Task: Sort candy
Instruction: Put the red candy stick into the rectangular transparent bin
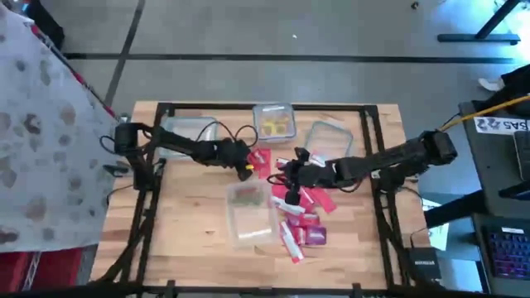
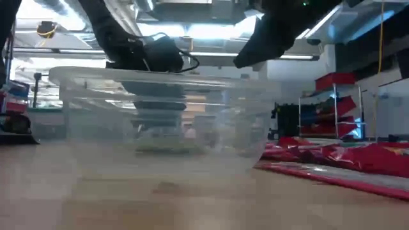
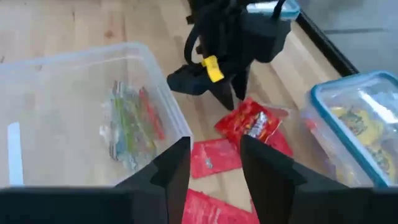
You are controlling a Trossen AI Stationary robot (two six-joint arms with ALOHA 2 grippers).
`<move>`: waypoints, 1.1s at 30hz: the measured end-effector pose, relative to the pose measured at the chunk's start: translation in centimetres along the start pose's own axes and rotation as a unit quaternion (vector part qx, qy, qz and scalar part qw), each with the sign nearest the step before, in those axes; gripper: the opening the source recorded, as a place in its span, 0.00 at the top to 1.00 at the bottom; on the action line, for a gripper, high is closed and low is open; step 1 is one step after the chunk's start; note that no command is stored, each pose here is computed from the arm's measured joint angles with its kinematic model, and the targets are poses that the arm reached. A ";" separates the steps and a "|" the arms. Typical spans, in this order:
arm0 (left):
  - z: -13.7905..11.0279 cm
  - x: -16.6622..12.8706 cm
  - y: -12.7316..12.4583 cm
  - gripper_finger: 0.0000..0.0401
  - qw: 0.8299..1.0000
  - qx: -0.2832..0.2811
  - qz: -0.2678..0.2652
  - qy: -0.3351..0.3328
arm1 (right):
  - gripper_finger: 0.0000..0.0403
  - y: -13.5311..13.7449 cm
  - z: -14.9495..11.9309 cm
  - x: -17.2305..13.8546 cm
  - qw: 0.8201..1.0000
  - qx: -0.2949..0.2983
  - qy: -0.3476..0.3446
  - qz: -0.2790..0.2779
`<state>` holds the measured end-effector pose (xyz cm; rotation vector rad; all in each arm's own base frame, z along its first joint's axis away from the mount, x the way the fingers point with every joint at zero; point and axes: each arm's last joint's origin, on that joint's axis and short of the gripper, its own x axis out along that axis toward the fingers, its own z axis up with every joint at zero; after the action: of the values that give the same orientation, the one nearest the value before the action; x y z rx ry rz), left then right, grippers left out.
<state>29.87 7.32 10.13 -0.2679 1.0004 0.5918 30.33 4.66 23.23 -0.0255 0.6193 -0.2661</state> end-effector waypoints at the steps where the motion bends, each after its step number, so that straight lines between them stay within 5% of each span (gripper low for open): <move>1: 0.0 0.0 0.1 0.82 1.000 0.001 0.004 0.002 | 0.69 0.0 0.0 0.0 1.000 0.000 0.000 0.000; 5: -0.1 -0.1 0.1 0.98 1.000 0.008 0.026 0.001 | 0.69 0.1 0.0 0.0 1.000 0.004 0.000 0.002; 12: -0.4 -3.1 -0.6 1.00 0.997 0.044 0.056 -0.014 | 0.69 1.9 -0.4 -0.8 1.000 0.002 -0.004 0.017; 20: 0.5 -9.0 -1.4 1.00 0.991 0.028 0.070 -0.111 | 0.69 4.0 -0.8 -2.1 1.000 0.003 -0.027 -0.010; 29: 0.8 -12.6 -2.4 1.00 0.983 0.043 0.029 -0.177 | 0.69 6.3 -1.5 -3.7 0.998 0.021 -0.053 -0.021; 33: 0.0 -13.8 -4.7 1.00 0.976 0.085 -0.036 -0.197 | 0.69 7.4 -1.9 -4.6 0.997 0.034 -0.064 -0.017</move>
<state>27.12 -1.23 21.62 -0.0312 0.6485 0.4660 27.41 13.10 23.60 0.0125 0.4828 -0.3156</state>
